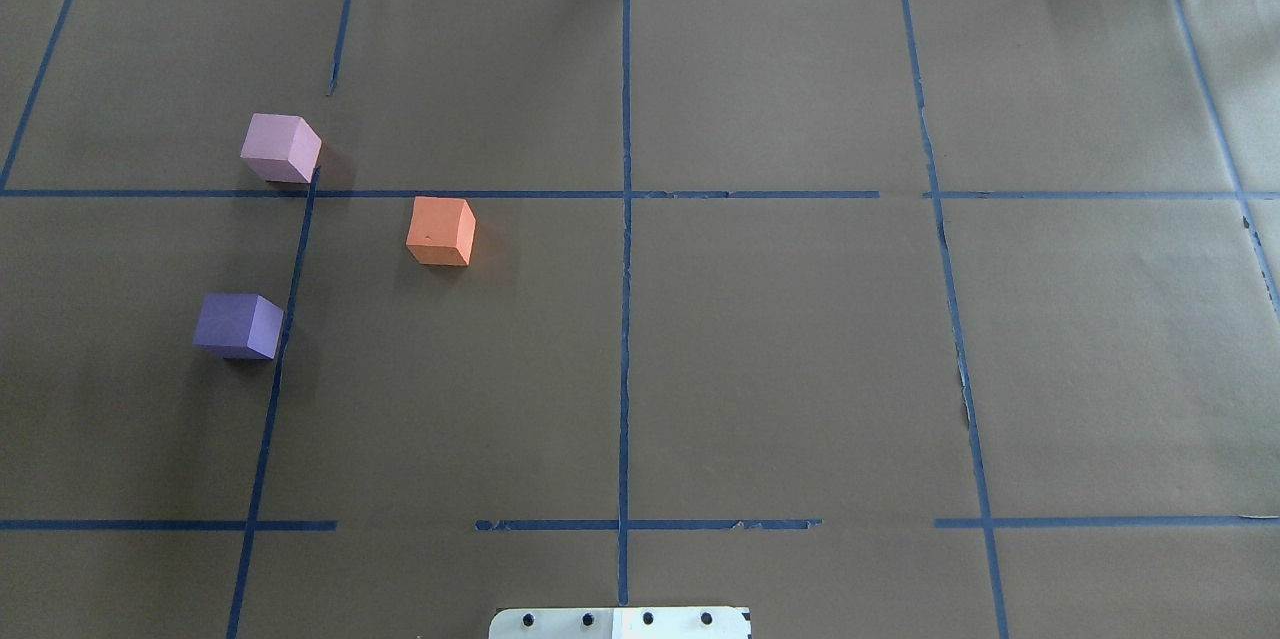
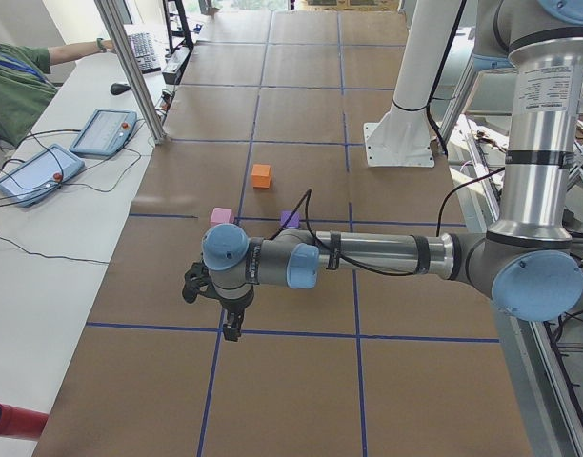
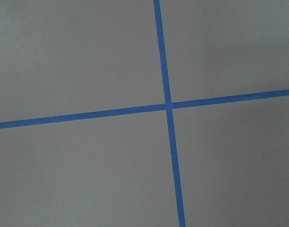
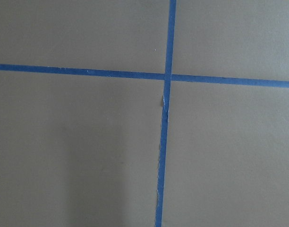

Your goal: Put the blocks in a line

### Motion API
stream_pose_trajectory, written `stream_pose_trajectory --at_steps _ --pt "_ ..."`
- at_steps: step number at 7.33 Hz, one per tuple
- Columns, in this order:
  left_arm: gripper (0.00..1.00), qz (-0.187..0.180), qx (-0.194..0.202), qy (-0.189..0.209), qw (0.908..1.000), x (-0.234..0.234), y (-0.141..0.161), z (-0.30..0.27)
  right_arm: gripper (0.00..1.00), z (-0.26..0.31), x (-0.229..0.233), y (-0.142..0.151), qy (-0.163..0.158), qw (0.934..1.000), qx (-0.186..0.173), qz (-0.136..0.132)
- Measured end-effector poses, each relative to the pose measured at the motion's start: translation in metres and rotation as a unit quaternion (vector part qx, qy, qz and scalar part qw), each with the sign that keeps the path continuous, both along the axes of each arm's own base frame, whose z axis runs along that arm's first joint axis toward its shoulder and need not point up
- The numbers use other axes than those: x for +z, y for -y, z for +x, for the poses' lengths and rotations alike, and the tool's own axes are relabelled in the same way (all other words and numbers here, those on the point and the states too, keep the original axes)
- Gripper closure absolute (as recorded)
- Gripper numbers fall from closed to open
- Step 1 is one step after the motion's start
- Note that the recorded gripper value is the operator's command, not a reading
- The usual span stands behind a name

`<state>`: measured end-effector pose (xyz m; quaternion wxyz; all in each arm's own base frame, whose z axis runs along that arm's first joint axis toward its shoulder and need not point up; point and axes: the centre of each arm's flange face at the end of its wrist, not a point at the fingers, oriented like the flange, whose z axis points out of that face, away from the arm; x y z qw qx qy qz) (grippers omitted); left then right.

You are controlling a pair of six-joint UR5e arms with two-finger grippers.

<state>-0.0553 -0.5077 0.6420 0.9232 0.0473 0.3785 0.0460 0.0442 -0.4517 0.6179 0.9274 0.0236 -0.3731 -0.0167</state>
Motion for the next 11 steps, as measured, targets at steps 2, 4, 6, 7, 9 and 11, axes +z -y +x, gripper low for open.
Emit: stream_pose_trajectory --at_steps 2,4,6,7,9,11 --pt "0.00 0.007 0.005 0.000 1.0000 -0.005 0.005 0.005 0.00 0.000 0.000 0.000 0.000 1.0000 0.000 0.000" --pt "0.00 0.042 0.028 -0.002 0.9987 -0.043 0.026 0.031 0.00 0.000 0.001 0.000 0.000 1.0000 0.000 -0.001" --pt "0.00 0.093 0.067 -0.011 0.9933 -0.099 0.050 0.077 0.00 0.000 0.001 0.000 0.000 1.0000 0.000 0.000" --pt "0.00 0.115 0.081 -0.017 0.9899 -0.124 0.056 0.096 0.00 0.000 0.000 0.000 0.000 1.0000 0.000 0.000" --pt "0.00 0.109 0.067 -0.040 0.9910 -0.187 0.079 0.154 0.00 0.000 0.000 0.000 0.000 1.0000 0.000 0.000" --pt "0.00 0.060 0.036 -0.062 0.9956 -0.267 0.091 0.256 0.00 0.000 0.000 0.000 0.000 1.0000 0.000 0.000"
